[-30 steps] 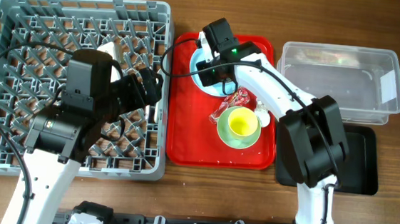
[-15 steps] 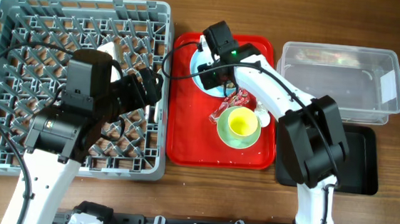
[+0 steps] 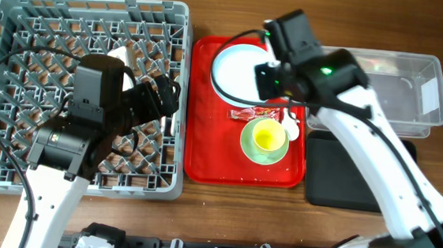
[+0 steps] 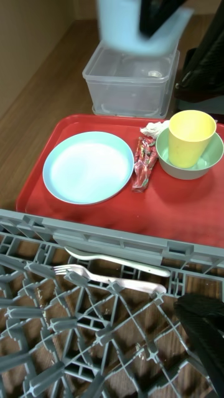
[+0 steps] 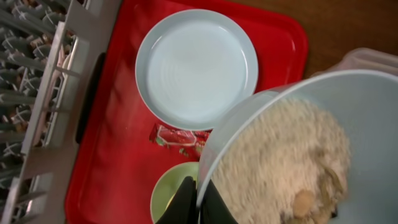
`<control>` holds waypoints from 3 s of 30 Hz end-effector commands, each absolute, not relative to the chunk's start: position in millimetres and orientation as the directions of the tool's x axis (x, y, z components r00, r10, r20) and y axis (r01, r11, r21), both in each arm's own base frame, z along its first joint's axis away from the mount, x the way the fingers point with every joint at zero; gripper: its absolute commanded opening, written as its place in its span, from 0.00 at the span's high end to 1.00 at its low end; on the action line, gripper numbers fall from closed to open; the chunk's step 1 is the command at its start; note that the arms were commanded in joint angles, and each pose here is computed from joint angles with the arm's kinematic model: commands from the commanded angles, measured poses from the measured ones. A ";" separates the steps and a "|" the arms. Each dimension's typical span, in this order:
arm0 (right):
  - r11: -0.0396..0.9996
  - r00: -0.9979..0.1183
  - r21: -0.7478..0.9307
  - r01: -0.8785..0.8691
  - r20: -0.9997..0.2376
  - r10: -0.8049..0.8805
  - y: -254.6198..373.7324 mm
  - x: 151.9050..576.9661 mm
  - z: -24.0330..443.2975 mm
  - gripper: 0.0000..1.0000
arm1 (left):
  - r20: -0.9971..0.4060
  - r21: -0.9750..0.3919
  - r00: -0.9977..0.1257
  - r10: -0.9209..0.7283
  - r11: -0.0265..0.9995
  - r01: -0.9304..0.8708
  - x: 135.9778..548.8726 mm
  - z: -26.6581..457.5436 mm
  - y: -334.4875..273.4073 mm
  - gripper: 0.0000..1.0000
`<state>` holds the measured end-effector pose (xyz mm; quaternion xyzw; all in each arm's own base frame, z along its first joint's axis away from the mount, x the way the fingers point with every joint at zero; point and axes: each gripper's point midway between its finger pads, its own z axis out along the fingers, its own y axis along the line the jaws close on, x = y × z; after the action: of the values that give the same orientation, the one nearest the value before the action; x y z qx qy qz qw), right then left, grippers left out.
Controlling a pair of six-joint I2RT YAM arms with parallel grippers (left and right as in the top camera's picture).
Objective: Sort waste into correct bins and load items into the dishwasher rack
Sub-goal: 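Tip the plate over the black tray to dump the rice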
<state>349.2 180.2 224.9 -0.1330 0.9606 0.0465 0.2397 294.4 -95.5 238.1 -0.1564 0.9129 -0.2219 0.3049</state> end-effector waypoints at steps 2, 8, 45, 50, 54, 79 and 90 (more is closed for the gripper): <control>0.978 -0.932 0.106 -0.178 -0.338 -0.133 140.5 317.9 226.4 0.96 | -0.500 -0.499 -0.757 -0.420 0.854 -0.143 296.3 242.5 -93.8 0.00; 0.990 -0.982 0.121 0.070 -0.169 0.090 56.3 296.0 209.2 0.96 | -0.500 -0.499 -0.757 -0.420 0.854 -0.143 296.3 242.5 -93.8 0.00; 0.324 -0.566 0.938 -0.126 -0.336 0.753 -38.3 236.2 191.5 0.96 | -0.500 -0.499 -0.757 -0.420 0.854 -0.143 296.3 242.5 -93.8 0.00; 0.187 -0.551 0.965 -0.183 -0.258 0.794 -44.0 240.9 214.4 0.96 | -0.500 -0.499 -0.757 -0.420 0.854 -0.143 296.3 242.5 -93.8 0.00; 0.161 -0.556 0.972 -0.169 -0.229 0.799 -44.3 241.0 215.2 0.96 | -0.500 -0.499 -0.757 -0.420 0.854 -0.143 296.3 242.5 -93.8 0.00; 0.015 -0.577 0.999 0.029 0.005 0.817 -42.8 241.1 201.1 0.96 | -0.500 -0.499 -0.757 -0.420 0.854 -0.143 296.3 242.5 -93.8 0.00; -0.040 -0.596 0.998 0.052 0.063 0.801 -36.7 242.3 205.5 0.96 | -0.500 -0.499 -0.757 -0.420 0.854 -0.143 296.3 242.5 -93.8 0.00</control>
<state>245.1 -41.6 201.7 0.3138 0.6455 0.6166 0.3237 294.4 -95.3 238.1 -0.1567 0.9129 -0.2219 0.3048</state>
